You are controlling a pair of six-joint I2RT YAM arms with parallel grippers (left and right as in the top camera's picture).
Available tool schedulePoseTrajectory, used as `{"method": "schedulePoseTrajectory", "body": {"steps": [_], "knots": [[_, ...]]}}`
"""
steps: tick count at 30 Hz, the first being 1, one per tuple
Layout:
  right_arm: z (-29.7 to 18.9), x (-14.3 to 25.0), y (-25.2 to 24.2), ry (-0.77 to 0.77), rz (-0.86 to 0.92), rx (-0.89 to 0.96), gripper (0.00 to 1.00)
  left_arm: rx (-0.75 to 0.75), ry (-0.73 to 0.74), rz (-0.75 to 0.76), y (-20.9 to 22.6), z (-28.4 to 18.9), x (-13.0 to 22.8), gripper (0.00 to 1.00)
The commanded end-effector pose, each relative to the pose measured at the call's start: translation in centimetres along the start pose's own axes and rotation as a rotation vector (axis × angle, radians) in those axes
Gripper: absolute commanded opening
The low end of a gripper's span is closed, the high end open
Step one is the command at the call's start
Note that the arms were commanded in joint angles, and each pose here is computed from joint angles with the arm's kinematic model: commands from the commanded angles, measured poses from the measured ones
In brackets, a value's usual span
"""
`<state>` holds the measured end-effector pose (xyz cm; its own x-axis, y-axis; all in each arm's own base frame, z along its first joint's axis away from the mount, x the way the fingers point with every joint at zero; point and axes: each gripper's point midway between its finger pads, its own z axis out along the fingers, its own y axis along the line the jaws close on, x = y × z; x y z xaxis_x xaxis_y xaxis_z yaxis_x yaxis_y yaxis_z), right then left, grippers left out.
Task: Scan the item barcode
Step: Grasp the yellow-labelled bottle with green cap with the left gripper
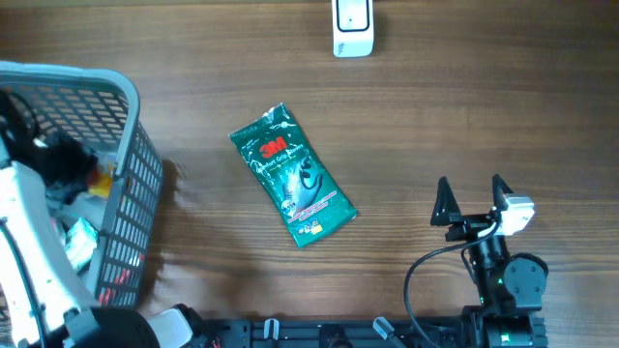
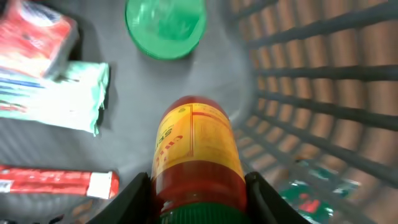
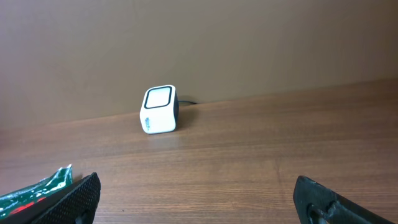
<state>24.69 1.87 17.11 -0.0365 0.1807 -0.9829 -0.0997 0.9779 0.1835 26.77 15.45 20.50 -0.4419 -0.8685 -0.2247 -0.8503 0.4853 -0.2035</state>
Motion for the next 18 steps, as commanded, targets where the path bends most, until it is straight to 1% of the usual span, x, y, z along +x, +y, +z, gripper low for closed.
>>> {"method": "schedulePoseTrajectory", "body": {"steps": [1,6,12,18], "knots": [[0.0,-0.1,-0.5,-0.007,0.010,0.023,1.00,0.069,-0.099,0.004,-1.6,-5.1,-2.0,0.34],[0.0,-0.1,-0.5,-0.007,0.011,0.023,1.00,0.150,-0.172,0.015,-2.9,-10.5,-2.3,0.34],[0.0,-0.1,-0.5,-0.007,0.010,0.023,1.00,0.322,-0.251,0.050,-4.7,-15.1,-1.0,0.34],[0.0,-0.1,-0.5,-0.007,0.010,0.023,1.00,0.506,-0.366,0.110,-6.3,-20.1,0.4,0.34]]}}
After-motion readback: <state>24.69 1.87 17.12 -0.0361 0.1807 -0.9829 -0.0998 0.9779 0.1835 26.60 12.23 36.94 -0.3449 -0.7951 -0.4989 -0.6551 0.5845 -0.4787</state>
